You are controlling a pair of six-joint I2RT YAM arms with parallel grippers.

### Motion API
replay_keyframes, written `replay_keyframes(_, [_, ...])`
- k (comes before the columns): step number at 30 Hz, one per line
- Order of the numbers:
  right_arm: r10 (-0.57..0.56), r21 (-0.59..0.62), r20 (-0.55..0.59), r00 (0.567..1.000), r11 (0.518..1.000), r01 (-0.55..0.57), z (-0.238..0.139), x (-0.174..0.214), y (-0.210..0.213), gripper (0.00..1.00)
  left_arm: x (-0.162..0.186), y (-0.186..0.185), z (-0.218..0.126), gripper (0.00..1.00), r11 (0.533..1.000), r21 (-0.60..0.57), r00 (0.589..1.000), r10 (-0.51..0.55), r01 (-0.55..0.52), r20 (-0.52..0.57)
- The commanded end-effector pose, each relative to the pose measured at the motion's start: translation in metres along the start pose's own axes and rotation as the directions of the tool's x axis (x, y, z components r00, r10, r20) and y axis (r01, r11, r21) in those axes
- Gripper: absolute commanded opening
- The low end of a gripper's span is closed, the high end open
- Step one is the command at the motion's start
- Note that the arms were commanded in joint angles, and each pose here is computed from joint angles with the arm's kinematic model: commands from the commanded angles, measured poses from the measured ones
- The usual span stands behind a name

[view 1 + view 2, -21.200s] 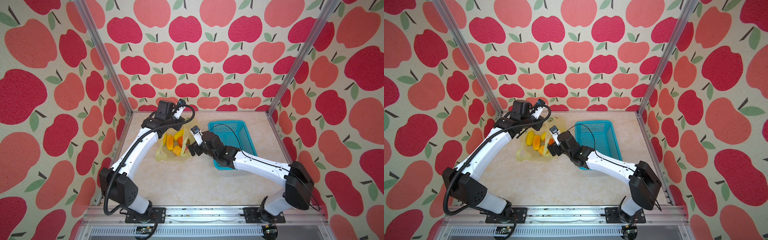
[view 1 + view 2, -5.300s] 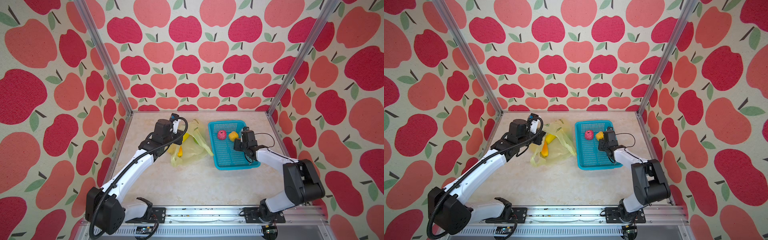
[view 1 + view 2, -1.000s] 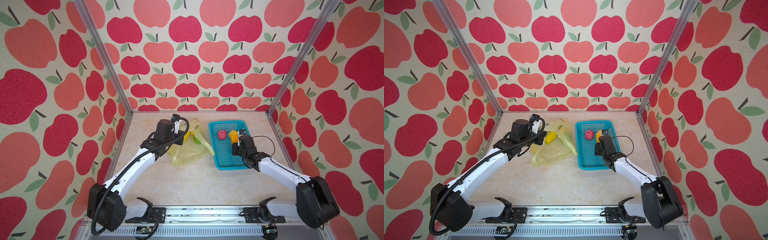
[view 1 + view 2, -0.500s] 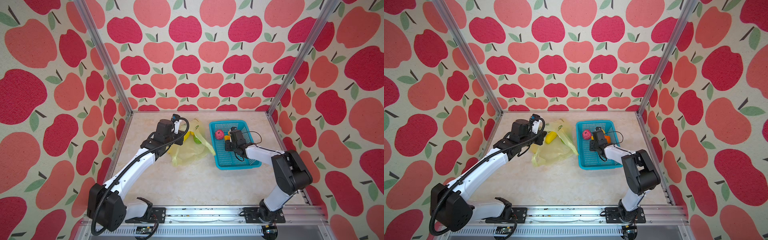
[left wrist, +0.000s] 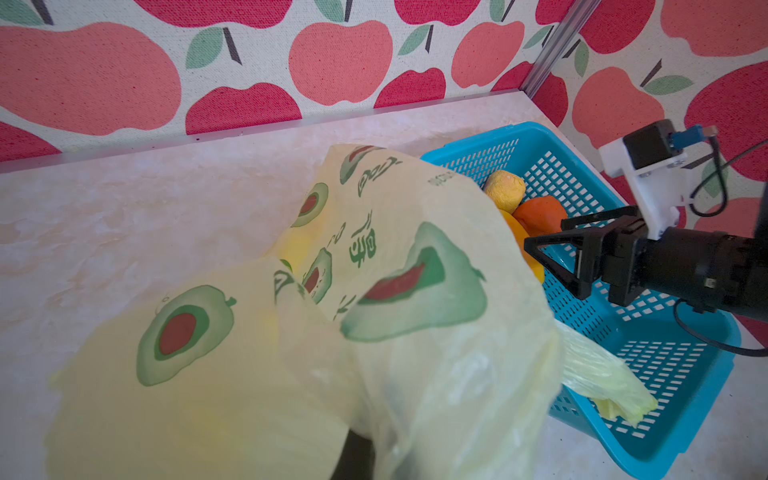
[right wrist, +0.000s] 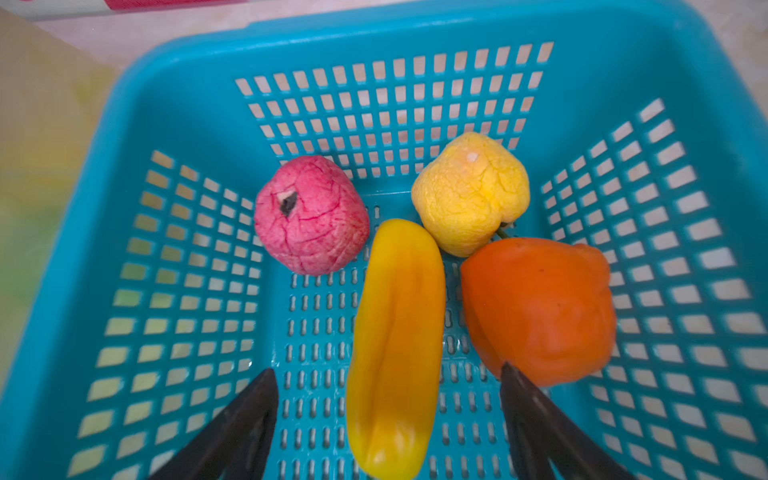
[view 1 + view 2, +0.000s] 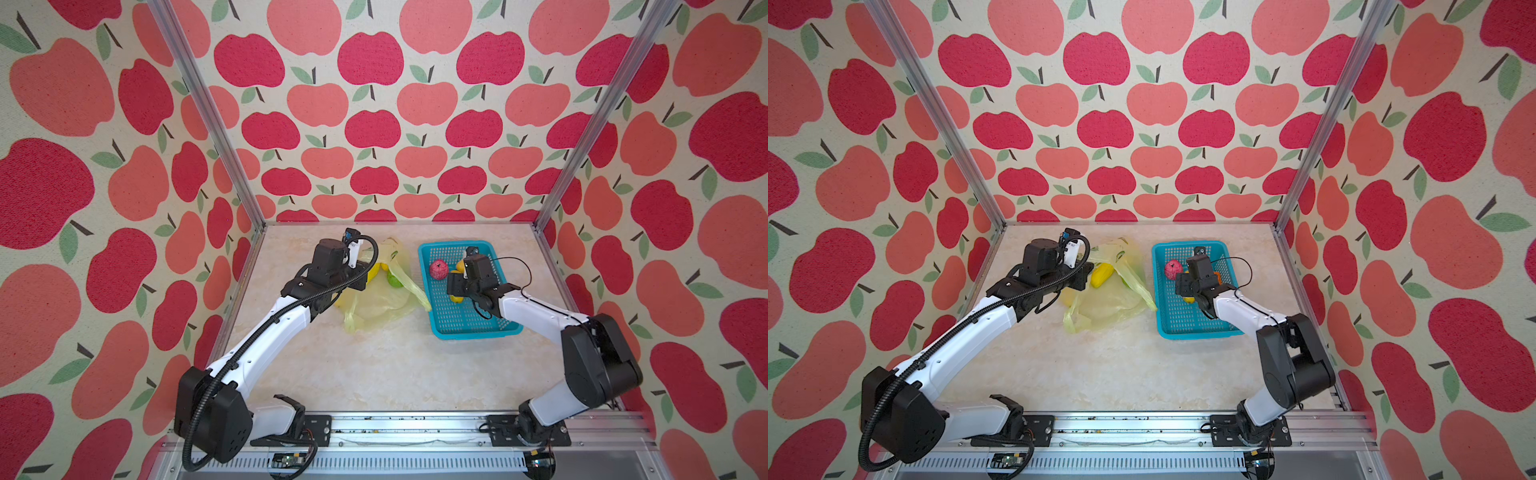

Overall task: Untie the knot of the plastic bag and take out the fruit
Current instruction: 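Carry the papaya into the teal basket and open the right gripper, then move the right gripper into the bag and grasp the green apple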

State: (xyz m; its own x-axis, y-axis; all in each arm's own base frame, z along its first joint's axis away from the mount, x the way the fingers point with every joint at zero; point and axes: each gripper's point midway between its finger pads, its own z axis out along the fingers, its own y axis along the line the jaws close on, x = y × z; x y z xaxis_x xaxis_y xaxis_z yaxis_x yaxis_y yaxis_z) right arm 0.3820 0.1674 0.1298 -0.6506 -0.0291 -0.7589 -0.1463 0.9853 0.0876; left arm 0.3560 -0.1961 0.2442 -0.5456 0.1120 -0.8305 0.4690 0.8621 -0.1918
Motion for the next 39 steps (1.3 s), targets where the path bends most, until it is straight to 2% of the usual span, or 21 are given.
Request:
replay_keyframes(1, [-0.032,-0.027,0.122,0.992,0.999,0.035,-0.054,-0.021,0.012,0.77,-0.009,-0.001,-0.006,0.00,1.000,0.002,1.000,0.012,-0.012,0.024])
replay_keyframes(5, [-0.069,-0.153,0.305,0.950,0.981,0.120,-0.126,-0.036,0.051,0.63,-0.009,-0.001,-0.006,0.00,1.000,0.002,1.000,0.011,-0.011,0.026])
replay_keyframes(8, [-0.100,-0.247,0.393,0.914,0.946,0.210,-0.166,-0.034,0.087,0.59,-0.009,0.000,-0.007,0.00,1.000,0.000,1.000,0.010,-0.010,0.027])
replay_keyframes(11, [-0.152,-0.314,0.457,0.876,0.894,0.319,-0.191,-0.023,0.128,0.57,-0.009,-0.001,-0.008,0.00,1.000,0.000,0.999,0.010,-0.010,0.031])
replay_keyframes(15, [-0.236,-0.353,0.515,0.824,0.818,0.455,-0.204,-0.003,0.186,0.56,-0.010,-0.001,-0.009,0.00,1.000,0.001,0.999,0.011,-0.011,0.034])
replay_keyframes(16, [-0.260,-0.375,0.523,0.812,0.785,0.493,-0.208,0.007,0.206,0.56,-0.010,-0.001,-0.009,0.00,1.000,0.001,0.999,0.011,-0.011,0.034])
replay_keyframes(19, [-0.306,-0.390,0.503,0.808,0.754,0.528,-0.189,0.027,0.245,0.56,-0.011,-0.002,-0.010,0.00,1.000,0.005,0.999,0.010,-0.010,0.036])
replay_keyframes(22, [-0.332,-0.336,0.457,0.825,0.795,0.506,-0.150,0.040,0.263,0.51,-0.012,-0.003,-0.012,0.00,1.000,0.009,0.999,0.011,-0.012,0.042])
replay_keyframes(26, [-0.392,-0.222,0.419,0.819,0.831,0.511,-0.094,0.051,0.279,0.45,-0.014,-0.004,-0.014,0.00,1.000,0.012,0.999,0.012,-0.013,0.046])
replay_keyframes(30, [-0.369,-0.137,0.347,0.862,0.889,0.436,-0.035,0.045,0.266,0.42,-0.014,-0.005,-0.016,0.00,1.000,0.014,0.999,0.014,-0.015,0.049])
replay_keyframes(33, [-0.343,-0.072,0.327,0.880,0.920,0.386,-0.002,0.039,0.254,0.45,-0.014,-0.006,-0.017,0.00,1.000,0.016,0.999,0.015,-0.016,0.051])
replay_keyframes(39, [-0.312,0.031,0.288,0.905,0.948,0.317,0.050,0.038,0.233,0.57,-0.015,-0.008,-0.017,0.00,1.000,0.024,0.998,0.018,-0.019,0.052])
